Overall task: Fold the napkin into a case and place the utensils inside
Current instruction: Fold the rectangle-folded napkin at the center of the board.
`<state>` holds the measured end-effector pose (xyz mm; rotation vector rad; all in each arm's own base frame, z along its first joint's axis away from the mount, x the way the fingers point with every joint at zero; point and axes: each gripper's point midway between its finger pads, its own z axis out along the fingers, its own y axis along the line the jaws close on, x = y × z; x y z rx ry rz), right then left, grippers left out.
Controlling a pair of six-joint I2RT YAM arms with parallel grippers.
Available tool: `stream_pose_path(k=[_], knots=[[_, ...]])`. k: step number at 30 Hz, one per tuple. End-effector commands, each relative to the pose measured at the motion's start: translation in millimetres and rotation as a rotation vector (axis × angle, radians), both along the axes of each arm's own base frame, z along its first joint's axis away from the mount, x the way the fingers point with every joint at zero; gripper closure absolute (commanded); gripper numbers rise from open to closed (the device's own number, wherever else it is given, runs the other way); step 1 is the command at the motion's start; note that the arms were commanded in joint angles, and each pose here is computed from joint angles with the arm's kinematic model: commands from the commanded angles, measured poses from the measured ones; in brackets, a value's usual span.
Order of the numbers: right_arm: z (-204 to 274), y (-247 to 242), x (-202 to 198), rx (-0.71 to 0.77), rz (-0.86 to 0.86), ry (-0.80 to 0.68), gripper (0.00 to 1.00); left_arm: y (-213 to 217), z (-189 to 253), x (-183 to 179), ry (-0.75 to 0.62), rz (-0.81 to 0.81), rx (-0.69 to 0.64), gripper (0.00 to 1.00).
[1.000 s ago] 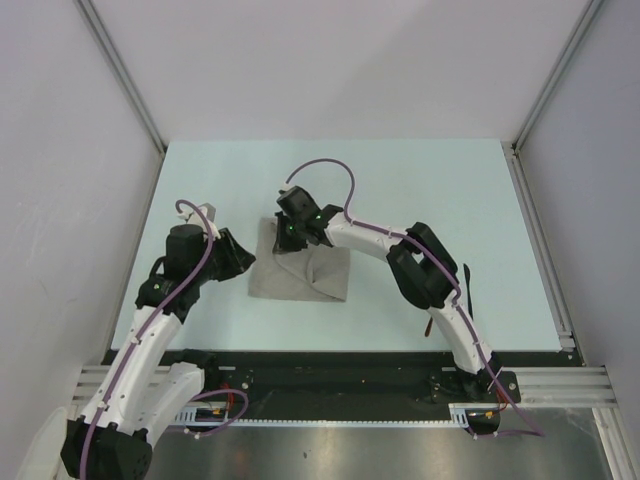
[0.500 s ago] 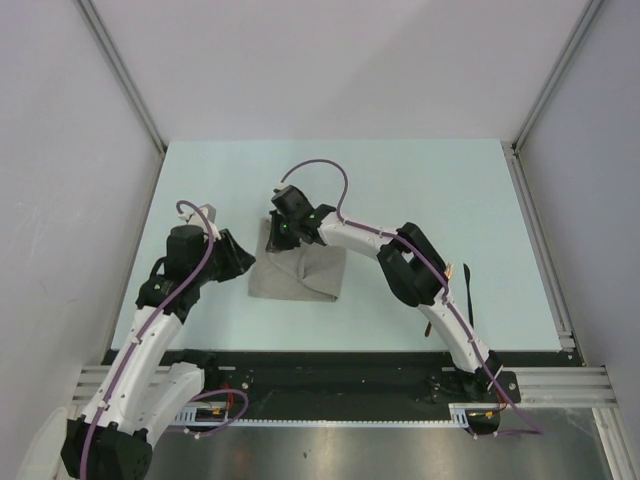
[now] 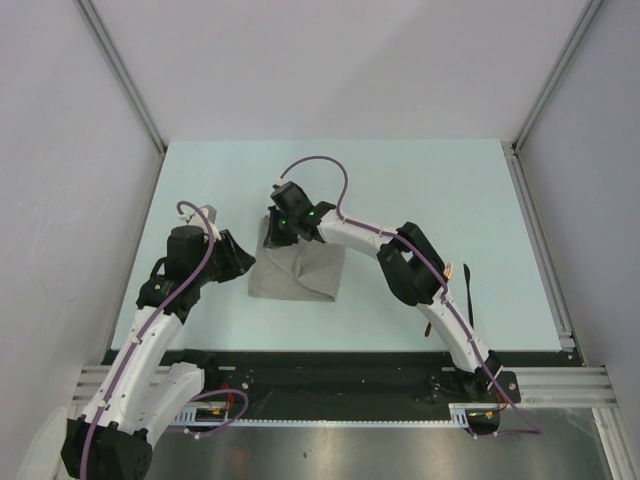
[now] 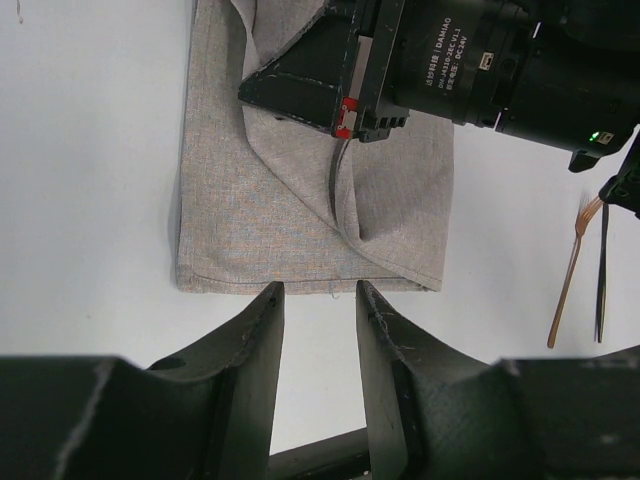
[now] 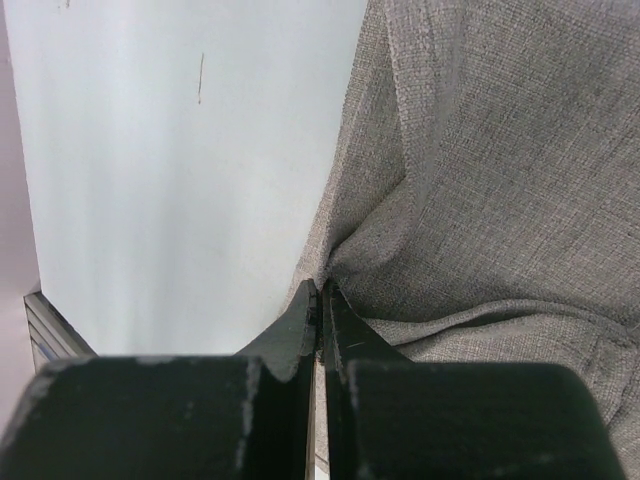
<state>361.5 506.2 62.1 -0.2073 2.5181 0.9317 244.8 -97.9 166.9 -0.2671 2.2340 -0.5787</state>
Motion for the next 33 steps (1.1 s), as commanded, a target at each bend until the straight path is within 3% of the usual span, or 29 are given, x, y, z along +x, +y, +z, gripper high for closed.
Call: stream_pose_path(k=[1,10,16,21,27,33], knots=[[8.0,12.9,4.6,0.052,0.001,-0.001,1.0,2.4,6.2,1.3,-0.035,-0.006,0.01,0.6],[1.8,18.9,0.2,0.074,0.034,0.026,1.0,2.5,6.2,0.9,-0.037,-0.007,0.011,0.6],[39.6,31.0,-11.0,0.165,0.148,0.031,0.75,4.5,6.2,1.9,-0.03,0.009,0.009,0.58],[93.0,1.7,-23.0,0.203,0.195,-0.008,0.44,4.6,6.0,2.5,-0.012,0.022,-0.012,0.52],[87.8,-59.0,-9.3,0.166,0.197,-0.05,0.38,-18.5,-2.8,7.8,0.047,-0.045,-0.12,0.51],[60.3,-83.9,1.7,0.143,0.218,-0.031,0.42,-38.3,-24.9,33.8,0.131,-0.035,-0.213,0.61]])
